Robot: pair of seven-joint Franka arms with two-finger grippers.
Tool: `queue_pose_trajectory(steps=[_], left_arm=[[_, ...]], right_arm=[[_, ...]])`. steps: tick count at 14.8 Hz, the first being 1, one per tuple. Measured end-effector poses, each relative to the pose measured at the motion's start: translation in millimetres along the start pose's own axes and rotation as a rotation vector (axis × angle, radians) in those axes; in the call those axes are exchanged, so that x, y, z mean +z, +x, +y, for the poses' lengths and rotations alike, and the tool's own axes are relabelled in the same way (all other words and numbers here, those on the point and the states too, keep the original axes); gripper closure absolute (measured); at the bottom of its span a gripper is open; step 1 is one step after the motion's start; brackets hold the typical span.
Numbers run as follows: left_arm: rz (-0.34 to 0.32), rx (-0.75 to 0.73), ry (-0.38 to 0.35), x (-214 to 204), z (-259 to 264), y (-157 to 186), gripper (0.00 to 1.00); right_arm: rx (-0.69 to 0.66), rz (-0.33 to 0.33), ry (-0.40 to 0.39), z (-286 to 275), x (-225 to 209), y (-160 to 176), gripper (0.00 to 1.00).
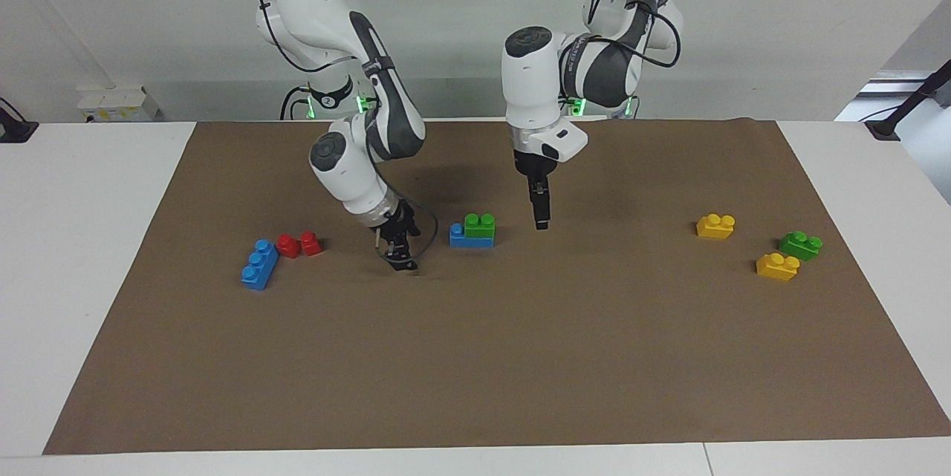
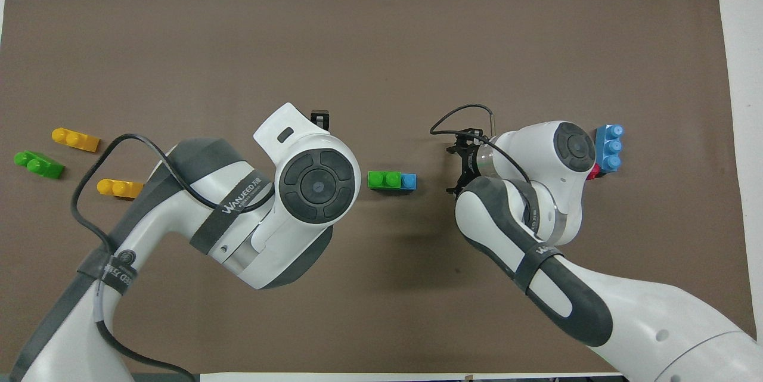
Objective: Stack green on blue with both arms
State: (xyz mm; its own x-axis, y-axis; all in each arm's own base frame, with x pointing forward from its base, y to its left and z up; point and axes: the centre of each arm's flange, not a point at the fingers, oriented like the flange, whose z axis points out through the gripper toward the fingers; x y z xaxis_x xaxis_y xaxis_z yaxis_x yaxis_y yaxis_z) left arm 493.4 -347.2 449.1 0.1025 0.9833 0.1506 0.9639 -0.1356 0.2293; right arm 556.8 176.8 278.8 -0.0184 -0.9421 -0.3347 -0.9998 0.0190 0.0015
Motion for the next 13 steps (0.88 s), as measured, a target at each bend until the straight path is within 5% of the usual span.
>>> queue_pose_trajectory(steps=[5,13], left_arm=[[0.013,0.101,0.025,-18,9,41,0.0],[-0.029,0.263,0.044,-55,30,154,0.0]], right_arm=[[-0.215,-0.033,-0.014,-29,-81,12,0.0],[-0.896,0.119,-0.135,-32,-212,43,0.0]])
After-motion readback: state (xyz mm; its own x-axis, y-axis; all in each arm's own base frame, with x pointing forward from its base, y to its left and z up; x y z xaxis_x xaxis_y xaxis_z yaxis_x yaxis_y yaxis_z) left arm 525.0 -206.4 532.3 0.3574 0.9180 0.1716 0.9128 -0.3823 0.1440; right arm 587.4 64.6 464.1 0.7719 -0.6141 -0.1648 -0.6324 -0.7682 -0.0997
